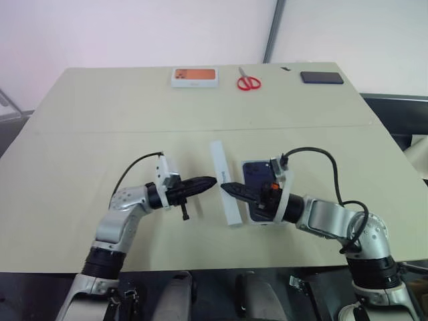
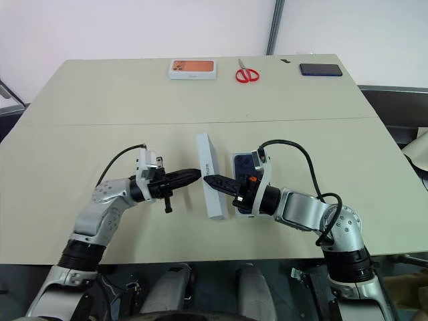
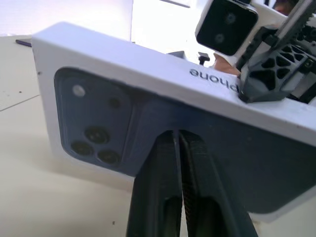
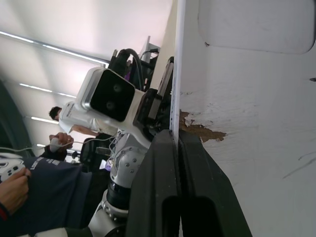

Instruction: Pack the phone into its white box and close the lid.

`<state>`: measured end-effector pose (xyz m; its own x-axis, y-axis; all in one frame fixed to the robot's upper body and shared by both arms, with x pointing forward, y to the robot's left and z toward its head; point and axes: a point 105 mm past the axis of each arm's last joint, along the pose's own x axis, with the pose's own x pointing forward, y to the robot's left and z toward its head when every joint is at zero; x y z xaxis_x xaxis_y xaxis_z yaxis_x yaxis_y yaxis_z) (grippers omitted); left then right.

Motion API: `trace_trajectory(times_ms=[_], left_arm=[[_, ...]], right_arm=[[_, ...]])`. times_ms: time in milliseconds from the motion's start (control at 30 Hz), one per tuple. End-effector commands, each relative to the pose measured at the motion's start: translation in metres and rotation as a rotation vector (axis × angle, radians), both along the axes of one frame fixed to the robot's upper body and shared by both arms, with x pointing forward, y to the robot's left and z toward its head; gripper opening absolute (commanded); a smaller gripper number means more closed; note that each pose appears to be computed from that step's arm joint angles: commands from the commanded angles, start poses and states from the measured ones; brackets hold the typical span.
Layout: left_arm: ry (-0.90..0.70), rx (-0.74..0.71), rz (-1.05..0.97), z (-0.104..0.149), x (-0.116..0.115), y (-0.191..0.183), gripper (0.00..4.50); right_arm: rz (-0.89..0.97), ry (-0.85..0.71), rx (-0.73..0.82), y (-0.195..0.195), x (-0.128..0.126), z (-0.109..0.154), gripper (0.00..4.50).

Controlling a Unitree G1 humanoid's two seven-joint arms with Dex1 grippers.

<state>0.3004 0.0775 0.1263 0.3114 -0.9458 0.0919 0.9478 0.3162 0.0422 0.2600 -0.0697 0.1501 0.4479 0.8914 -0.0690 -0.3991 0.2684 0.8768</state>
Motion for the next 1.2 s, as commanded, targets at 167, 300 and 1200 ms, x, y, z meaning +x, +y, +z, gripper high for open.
trace_trajectory(times_ms=[167, 300, 1200], left_arm=[[-0.032, 0.011, -0.020, 0.000, 0.008, -0.020, 0.03], [-0.028, 0.012, -0.029, -0.001, 0.011, -0.026, 0.00], [-0.035, 0.044, -0.108, -0.007, 0.037, -0.075, 0.00]], right_arm=[[-0.063, -0.038, -0.004, -0.007, 0.010, 0.006, 0.00], [-0.099, -0.016, -0.010, -0.013, 0.015, 0.002, 0.61], [-0.341, -0.792, -0.795, -0.132, 0.078, 0.024, 3.94]])
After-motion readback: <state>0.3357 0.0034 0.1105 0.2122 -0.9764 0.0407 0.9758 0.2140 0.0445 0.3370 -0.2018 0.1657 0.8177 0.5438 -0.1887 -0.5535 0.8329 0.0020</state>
